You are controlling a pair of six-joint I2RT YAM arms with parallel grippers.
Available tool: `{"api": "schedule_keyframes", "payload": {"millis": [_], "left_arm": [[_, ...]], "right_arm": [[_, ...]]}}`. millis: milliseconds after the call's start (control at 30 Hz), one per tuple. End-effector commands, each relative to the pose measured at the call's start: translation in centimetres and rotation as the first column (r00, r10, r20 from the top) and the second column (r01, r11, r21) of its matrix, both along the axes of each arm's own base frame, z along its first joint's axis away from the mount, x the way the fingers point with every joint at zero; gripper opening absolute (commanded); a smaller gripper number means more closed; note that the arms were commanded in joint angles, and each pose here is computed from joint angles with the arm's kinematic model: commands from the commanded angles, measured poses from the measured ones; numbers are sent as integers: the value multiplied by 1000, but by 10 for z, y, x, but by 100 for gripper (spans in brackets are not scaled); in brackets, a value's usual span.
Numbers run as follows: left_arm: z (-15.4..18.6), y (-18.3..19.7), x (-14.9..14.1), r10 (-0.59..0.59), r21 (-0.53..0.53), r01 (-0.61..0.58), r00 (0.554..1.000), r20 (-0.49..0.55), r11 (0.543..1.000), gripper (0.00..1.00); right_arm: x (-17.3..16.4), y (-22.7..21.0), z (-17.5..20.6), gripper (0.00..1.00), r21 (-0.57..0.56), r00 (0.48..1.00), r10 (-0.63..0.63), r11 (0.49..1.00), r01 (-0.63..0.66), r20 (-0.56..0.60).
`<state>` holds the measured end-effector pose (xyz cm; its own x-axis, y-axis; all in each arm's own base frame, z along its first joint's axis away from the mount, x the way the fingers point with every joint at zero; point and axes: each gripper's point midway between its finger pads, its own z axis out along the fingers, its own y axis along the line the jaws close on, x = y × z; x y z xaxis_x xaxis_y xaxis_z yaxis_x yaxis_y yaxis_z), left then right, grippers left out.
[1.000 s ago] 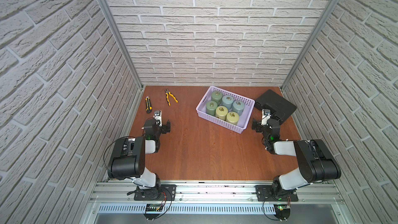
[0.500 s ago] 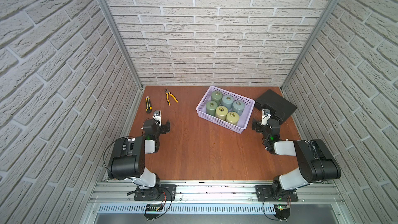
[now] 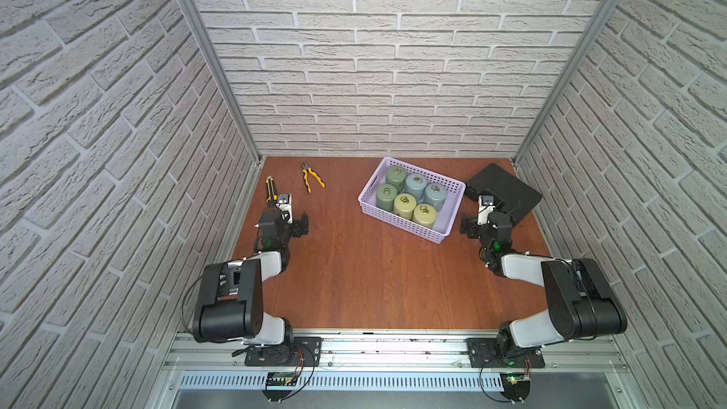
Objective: Take the tea canister out of the basket
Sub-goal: Move the basket to the center of the board.
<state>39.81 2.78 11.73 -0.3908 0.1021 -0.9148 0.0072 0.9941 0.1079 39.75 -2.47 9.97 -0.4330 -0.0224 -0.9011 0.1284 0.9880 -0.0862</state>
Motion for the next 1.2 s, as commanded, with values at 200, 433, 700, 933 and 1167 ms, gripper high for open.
{"api": "schedule_keyframes", "payload": {"millis": [200, 433, 700, 933, 1167], "left_arm": [[48, 7, -11, 111, -148, -118, 992, -54, 982, 98], [79, -2, -8, 122, -296, -158, 983, -136, 942, 98], [92, -19, 7, 91, -423, -179, 971, -220, 888, 98], [92, -66, 38, -91, -485, -56, 957, -275, 873, 98], [75, -108, 65, -183, -494, -11, 922, -342, 869, 98]], "right_arm": [[-9, 9, 39, 99, 95, 996, 18, 995, -10, -91], [-27, 19, 59, 99, 205, 979, 23, 978, 19, -202], [-44, 39, 61, 96, 381, 940, 63, 922, 75, -336], [-45, 58, 47, 93, 509, 904, 109, 851, 130, -413], [-33, 54, 42, 89, 496, 865, 66, 840, 221, -498]]}}
